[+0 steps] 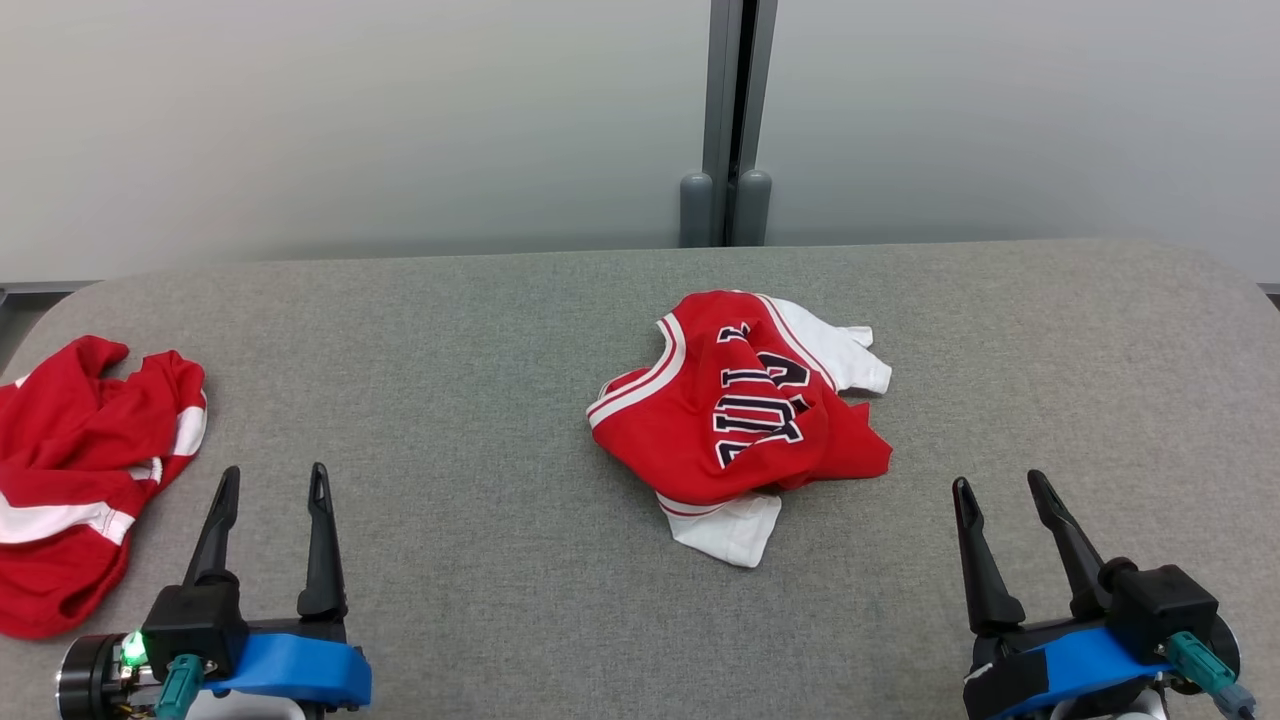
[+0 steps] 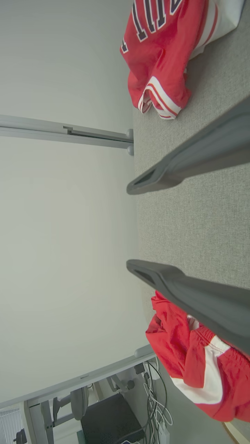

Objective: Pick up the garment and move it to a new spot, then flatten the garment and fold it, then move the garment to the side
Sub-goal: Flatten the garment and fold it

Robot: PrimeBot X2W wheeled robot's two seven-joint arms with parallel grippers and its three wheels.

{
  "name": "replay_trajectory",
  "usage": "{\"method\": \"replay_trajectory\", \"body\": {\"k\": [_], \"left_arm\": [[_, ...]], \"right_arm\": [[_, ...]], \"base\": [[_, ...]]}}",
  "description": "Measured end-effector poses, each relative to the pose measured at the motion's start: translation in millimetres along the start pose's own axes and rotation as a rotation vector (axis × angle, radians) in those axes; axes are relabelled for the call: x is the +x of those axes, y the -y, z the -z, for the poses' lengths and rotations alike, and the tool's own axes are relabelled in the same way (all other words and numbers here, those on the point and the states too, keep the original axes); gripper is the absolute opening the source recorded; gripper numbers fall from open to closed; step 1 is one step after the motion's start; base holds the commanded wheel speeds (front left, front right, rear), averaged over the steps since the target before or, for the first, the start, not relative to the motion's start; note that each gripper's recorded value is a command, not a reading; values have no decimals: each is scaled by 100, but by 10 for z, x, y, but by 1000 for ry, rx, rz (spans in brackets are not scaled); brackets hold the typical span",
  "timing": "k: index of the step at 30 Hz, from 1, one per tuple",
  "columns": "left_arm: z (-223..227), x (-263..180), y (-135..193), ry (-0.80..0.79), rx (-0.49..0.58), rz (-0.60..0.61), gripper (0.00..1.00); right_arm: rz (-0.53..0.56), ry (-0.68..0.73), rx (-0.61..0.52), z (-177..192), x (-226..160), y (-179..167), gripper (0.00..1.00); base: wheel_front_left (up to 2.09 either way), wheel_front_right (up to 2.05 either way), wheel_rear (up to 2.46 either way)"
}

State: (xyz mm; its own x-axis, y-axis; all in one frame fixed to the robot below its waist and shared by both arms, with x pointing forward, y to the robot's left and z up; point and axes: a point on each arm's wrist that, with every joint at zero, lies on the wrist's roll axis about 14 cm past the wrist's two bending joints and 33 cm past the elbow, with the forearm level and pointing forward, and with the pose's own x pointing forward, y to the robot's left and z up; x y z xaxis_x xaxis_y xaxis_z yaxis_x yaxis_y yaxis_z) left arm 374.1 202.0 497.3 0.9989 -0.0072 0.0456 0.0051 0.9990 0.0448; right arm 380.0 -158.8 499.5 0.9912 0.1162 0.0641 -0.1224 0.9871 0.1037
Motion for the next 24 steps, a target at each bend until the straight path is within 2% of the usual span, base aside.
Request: {"method": "replay_trajectory", "body": {"k": [15,24], "left_arm": [[16,80,57,-4,-18,10,100],[-171,629,499,51,-36,148,100]], "right_arm": [[-1,-9,0,31,17,1,100],[27,-26,-6,90,44,104,100]], "base": [[0,0,0],[0,0,0]]}}
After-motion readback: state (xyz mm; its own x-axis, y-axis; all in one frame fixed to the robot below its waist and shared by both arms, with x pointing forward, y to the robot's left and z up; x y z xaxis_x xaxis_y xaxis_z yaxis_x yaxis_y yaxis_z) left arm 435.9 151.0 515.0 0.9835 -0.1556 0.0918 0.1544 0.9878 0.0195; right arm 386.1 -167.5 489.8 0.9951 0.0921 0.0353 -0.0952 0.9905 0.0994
